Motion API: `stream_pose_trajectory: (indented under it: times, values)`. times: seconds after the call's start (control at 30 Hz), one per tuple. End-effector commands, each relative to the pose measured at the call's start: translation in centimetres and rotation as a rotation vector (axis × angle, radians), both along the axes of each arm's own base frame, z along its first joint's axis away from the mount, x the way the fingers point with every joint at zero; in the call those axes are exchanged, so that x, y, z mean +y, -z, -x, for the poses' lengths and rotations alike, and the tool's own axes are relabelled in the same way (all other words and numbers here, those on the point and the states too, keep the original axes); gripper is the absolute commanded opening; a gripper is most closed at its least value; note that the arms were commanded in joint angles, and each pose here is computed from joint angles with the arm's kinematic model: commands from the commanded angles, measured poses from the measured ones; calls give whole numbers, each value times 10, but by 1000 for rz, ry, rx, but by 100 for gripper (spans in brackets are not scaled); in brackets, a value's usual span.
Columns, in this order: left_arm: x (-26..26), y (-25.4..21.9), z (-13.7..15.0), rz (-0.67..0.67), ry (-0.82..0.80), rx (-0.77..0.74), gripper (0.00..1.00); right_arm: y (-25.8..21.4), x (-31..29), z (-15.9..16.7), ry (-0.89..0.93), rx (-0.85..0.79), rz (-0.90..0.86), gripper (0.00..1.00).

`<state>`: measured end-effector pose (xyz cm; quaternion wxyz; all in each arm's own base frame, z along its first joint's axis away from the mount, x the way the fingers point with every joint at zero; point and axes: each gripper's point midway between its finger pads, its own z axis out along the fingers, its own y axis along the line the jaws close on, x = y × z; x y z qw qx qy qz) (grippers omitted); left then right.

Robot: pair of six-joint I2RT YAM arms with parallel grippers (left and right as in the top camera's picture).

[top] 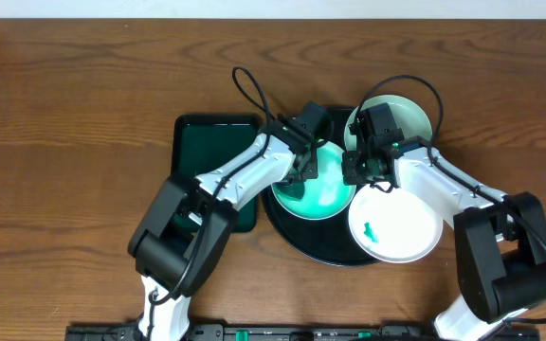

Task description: Clean dirty plates on tray and stack at the side

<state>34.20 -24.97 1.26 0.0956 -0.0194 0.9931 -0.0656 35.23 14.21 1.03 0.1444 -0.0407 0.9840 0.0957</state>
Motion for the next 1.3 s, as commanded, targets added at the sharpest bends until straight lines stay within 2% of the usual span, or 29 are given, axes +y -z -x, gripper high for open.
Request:
stream_pose_trajectory:
  times: [0.0, 0.17, 0.43, 0.6, 0.93, 1.27]
  values:
    - [-30, 30, 50, 142, 53, 245, 7, 10, 11, 9, -37, 42, -25, 1]
    - [-37, 15, 49, 185, 63, 234, 7, 10, 11, 9, -37, 42, -25, 1]
    - [-46, -47, 32, 271, 82, 88, 7, 10, 11, 9, -37, 42, -25, 1]
    - [-27, -67, 14, 186, 43, -45, 8, 10, 11, 9, -37, 42, -25, 1]
    - [6, -44, 2, -3, -15, -108, 7, 10, 11, 9, -37, 42, -25, 1]
    - [21, 13, 8, -131, -27, -15, 7, 10, 11, 9, -37, 42, -25, 1]
